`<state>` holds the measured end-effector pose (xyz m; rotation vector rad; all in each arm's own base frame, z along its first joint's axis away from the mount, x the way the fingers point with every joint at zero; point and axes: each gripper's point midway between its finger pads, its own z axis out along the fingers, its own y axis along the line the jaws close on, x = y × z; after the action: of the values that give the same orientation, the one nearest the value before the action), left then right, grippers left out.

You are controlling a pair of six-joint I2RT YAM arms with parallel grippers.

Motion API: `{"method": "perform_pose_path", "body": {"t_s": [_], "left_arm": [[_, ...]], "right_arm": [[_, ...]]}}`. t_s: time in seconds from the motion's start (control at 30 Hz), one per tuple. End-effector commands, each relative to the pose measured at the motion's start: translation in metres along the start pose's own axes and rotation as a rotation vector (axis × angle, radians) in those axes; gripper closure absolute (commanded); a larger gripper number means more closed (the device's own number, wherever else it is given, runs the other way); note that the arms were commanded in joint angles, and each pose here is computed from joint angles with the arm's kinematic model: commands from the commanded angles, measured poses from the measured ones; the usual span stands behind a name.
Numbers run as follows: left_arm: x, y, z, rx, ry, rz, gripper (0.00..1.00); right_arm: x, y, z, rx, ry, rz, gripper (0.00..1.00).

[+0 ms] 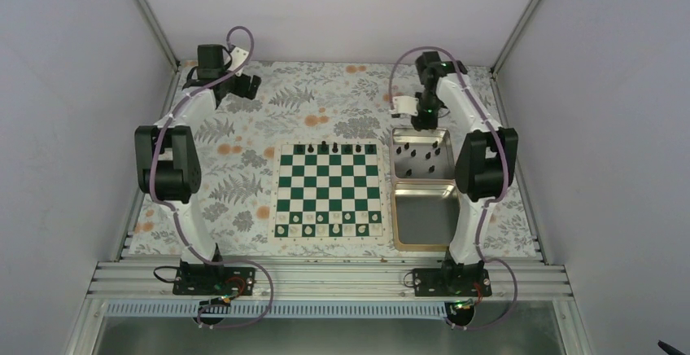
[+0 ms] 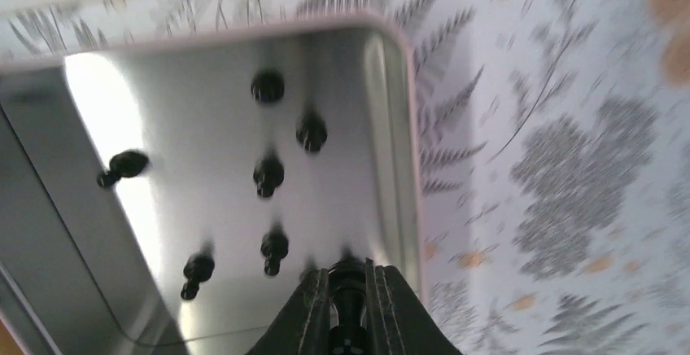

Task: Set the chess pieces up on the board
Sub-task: Pick up the chess piece from the storage box, then place the chess piece on the chessboard.

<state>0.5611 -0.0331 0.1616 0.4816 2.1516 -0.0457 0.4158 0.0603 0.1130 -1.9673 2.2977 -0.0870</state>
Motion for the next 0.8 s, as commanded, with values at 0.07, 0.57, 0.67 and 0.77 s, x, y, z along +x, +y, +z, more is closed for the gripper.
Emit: {"method": "perform_pose_path", "body": {"t_s": [0.07, 0.57, 0.67, 0.77], "left_arm": [[-0.028, 0.005, -0.038, -0.003, -0.102, 0.025, 0.00], [-0.012, 0.030, -0.086, -0.036, -0.150, -0.011, 0.00], [-0.005, 0.034, -0.091, -0.042, -0.144, -0.016, 0.00], [0.001, 0.035, -0.096, -0.044, -0.142, -0.019, 0.00]], "right_arm": [[-0.072, 0.012, -0.015, 0.023, -0.009, -0.133, 0.91], [-0.244, 0.056, 0.012, 0.034, -0.136, -0.481, 0.90], [-0.267, 0.068, 0.016, 0.048, -0.154, -0.541, 0.91], [-0.287, 0.084, 0.017, 0.048, -0.180, -0.598, 0.92]]}}
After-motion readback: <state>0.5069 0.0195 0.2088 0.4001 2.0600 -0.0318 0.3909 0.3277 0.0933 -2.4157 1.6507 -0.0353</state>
